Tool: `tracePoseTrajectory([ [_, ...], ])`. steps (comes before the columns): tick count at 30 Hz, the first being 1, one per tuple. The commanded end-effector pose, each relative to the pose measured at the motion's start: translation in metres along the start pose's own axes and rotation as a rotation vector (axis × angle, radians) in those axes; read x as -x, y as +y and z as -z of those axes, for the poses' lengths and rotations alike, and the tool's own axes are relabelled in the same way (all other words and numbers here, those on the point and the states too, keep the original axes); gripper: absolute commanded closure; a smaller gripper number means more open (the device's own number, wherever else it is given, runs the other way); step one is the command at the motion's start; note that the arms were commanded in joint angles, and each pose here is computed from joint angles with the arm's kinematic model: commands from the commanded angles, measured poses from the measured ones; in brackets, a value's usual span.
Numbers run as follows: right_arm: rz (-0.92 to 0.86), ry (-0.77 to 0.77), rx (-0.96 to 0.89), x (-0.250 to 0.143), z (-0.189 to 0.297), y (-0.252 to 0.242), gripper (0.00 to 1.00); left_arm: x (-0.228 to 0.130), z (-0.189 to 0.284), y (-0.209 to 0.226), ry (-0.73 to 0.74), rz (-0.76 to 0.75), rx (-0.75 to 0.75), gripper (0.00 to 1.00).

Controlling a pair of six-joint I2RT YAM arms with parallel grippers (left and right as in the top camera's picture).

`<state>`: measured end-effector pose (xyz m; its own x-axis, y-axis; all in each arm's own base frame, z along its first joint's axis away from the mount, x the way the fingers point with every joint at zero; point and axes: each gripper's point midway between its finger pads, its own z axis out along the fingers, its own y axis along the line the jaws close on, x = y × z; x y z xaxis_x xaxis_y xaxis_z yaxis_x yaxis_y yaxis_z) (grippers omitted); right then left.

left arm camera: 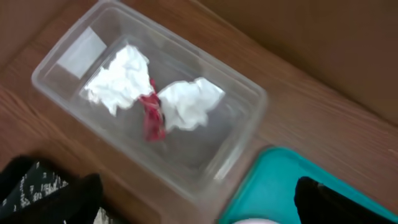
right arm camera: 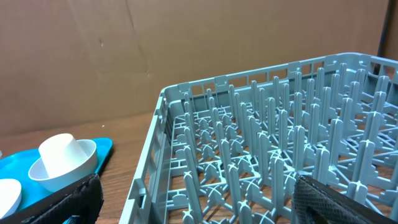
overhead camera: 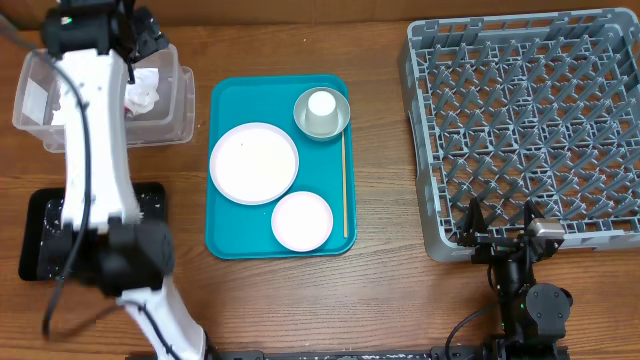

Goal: Sort waste into correct bins and load items into the dishwasher
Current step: 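Carry the napkin left and release it into the clear bin, then move the right gripper from the rack toward the small white plate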

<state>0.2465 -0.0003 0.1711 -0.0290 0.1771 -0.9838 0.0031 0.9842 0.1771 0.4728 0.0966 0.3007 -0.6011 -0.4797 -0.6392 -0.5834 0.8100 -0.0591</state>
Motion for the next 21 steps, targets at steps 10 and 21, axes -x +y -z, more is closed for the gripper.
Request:
tracePoseTrajectory([
  [10,0.003,-0.009,-0.009,-0.001,0.000,-0.002,0.00,-0.047,0.124,0.112,0.053,0.479,0.201,0.00],
  [21,0.003,-0.009,-0.009,-0.001,0.000,-0.002,0.00,-0.044,0.115,0.143,0.079,0.519,0.249,0.00],
])
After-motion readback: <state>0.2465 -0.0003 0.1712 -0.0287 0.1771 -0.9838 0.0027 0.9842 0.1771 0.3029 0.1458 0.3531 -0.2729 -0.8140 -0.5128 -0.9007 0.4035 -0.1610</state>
